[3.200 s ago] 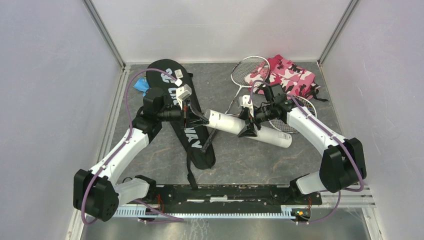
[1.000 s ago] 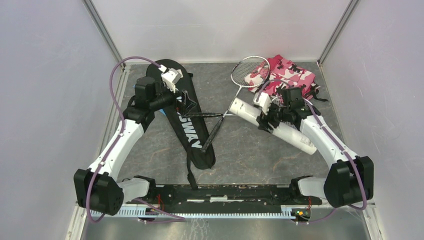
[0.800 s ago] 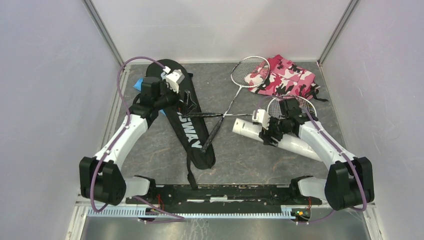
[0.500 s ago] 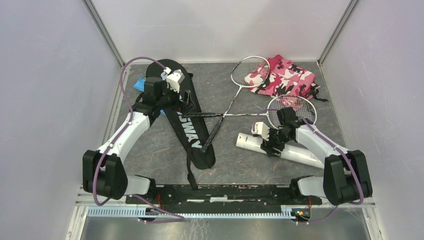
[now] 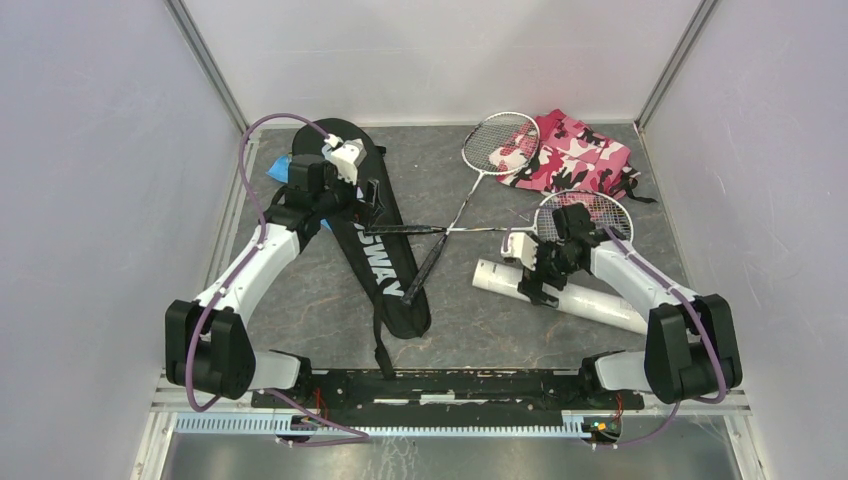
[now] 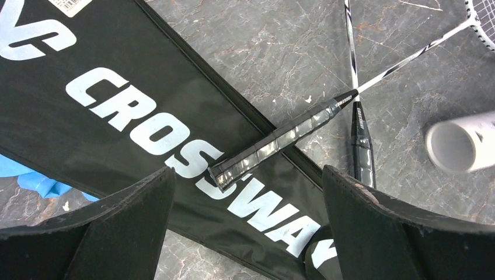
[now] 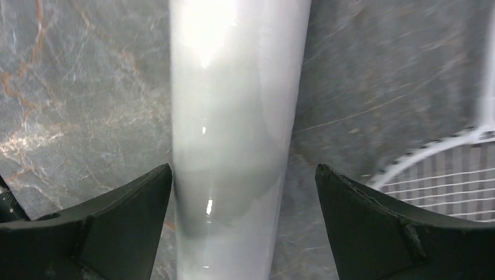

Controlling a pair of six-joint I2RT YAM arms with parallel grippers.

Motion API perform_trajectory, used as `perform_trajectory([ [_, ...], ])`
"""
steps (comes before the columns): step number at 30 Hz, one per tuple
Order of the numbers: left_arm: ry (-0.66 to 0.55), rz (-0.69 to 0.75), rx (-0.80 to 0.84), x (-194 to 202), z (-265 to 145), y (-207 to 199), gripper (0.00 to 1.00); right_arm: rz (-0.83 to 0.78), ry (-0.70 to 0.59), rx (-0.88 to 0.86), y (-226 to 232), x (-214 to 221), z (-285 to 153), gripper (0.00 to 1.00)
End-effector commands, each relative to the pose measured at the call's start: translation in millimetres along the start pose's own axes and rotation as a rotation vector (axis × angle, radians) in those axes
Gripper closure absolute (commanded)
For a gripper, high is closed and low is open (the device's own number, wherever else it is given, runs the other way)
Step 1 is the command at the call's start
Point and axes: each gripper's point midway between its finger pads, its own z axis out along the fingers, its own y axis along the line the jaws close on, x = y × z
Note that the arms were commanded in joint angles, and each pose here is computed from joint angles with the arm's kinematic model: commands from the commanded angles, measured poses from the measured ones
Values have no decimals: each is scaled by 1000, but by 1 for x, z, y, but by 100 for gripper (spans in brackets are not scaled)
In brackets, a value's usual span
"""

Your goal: Pack up the badminton gear

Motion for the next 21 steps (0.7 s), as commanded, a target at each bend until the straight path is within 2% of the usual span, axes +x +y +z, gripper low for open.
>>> perform_trajectory([
  [1, -23, 63, -19, -9, 1, 7, 0, -38, -128, 58, -26, -48, -20, 2],
  [6, -1, 140, 148, 1, 14, -16, 0, -39, -260, 71, -38, -93, -35, 2],
  [11, 58, 319, 236, 19, 38, -27, 3, -33, -375, 45, -39, -124, -47, 2],
  [17, 117, 539, 291, 36, 74, -38, 5, -33, -423, -6, -27, -129, -45, 2],
  [21, 166, 620, 307, 45, 100, -41, 9, -32, -432, -3, -24, -127, -43, 2],
])
